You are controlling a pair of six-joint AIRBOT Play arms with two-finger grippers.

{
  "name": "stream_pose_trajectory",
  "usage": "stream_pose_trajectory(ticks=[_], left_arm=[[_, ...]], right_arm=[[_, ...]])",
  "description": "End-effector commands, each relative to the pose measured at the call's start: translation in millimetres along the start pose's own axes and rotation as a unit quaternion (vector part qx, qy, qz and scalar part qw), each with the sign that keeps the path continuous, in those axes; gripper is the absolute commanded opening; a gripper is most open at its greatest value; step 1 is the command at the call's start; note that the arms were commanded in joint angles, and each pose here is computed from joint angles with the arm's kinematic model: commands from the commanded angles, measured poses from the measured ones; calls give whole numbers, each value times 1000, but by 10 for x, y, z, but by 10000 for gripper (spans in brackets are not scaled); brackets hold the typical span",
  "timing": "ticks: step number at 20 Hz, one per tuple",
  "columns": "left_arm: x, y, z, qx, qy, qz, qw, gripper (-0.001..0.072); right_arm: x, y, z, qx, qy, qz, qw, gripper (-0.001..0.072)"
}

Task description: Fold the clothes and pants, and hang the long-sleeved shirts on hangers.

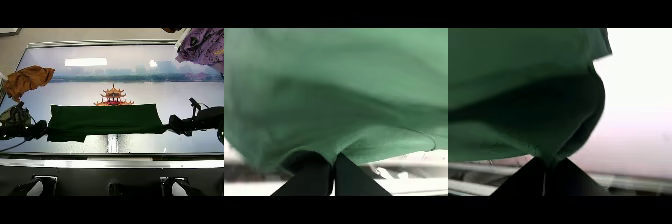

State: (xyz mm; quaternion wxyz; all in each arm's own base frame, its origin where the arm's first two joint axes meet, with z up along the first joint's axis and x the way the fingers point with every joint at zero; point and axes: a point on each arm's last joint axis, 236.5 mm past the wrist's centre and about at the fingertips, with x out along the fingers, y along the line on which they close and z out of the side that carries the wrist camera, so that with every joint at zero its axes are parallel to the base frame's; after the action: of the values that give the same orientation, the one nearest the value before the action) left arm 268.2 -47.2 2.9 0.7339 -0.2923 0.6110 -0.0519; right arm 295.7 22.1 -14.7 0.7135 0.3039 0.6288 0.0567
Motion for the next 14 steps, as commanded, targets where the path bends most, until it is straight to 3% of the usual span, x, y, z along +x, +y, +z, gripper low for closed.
stream_pose_trajectory(ticks=[1,5,12,13,14], left_arm=[[215,-47,460,2,-5,-16,1000,14],[484,10,876,0,16,-16,1000,14],[949,-17,1268,16,48,-13,999,15],[1007,-1,1269,14,53,-13,998,15],[1038,9,1276,14,54,-12,998,20]], right_arm=[[157,51,471,2,-42,25,999,28],[594,96,752,-28,-37,4,999,29],[972,108,1035,-9,-46,-5,999,30],[1006,93,1027,-4,-42,-3,999,56],[1016,87,1003,4,-36,-3,999,146]])
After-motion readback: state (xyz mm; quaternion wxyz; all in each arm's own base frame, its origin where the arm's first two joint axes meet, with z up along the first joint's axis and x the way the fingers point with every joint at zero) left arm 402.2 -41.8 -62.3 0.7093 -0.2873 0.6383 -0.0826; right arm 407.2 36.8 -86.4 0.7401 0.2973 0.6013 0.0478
